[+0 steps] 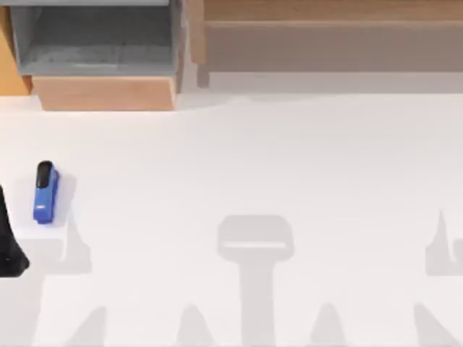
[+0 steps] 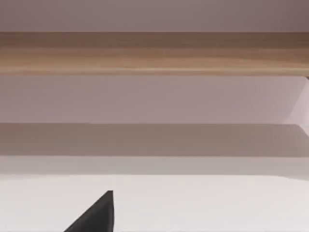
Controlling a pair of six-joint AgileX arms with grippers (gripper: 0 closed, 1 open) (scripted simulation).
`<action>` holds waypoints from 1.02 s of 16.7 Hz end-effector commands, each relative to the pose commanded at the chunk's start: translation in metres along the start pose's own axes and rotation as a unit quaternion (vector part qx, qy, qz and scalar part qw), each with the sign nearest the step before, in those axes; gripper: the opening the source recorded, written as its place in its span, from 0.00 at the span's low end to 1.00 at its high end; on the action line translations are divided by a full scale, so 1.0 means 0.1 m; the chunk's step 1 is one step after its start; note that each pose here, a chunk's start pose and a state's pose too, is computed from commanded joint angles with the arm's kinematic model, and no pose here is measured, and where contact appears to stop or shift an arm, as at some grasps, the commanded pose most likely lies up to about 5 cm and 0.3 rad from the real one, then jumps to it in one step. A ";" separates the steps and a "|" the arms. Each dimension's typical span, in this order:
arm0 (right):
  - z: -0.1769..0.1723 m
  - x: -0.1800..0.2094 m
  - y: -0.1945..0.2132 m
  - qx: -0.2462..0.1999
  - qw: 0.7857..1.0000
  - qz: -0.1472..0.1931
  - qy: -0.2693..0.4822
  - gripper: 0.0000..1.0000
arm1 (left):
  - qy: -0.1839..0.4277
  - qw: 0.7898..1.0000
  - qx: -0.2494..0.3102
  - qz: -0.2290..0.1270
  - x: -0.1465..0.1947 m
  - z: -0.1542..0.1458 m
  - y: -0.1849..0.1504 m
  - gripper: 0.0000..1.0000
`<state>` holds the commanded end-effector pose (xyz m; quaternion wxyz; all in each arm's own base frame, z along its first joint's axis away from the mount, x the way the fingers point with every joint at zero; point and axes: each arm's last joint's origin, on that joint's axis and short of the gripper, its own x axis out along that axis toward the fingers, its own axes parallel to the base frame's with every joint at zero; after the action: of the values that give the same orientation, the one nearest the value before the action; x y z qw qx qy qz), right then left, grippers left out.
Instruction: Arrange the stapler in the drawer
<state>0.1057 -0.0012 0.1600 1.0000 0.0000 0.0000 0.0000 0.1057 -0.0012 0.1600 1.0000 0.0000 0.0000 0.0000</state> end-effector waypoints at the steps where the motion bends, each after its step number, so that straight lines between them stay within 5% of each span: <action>1: 0.00 0.00 0.00 0.000 1.000 0.000 0.000 1.00 | 0.000 1.000 0.000 0.000 0.00 0.00 0.00 1.00; 8: 0.00 0.00 0.00 0.000 1.000 0.000 0.000 1.00 | 0.001 0.997 0.074 0.009 0.10 0.24 0.06 1.00; 13: 0.00 0.00 0.00 0.000 1.000 0.000 0.000 1.00 | 0.011 0.978 0.210 0.010 0.48 0.61 0.22 1.00; 17: 0.00 0.00 0.00 0.000 1.000 0.000 0.000 1.00 | 0.014 0.940 0.342 0.006 1.05 0.82 0.49 1.00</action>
<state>0.1057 -0.0012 0.1600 1.0000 0.0000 0.0000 0.0000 0.2103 0.0475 0.2419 0.9397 0.3417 0.0139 0.0060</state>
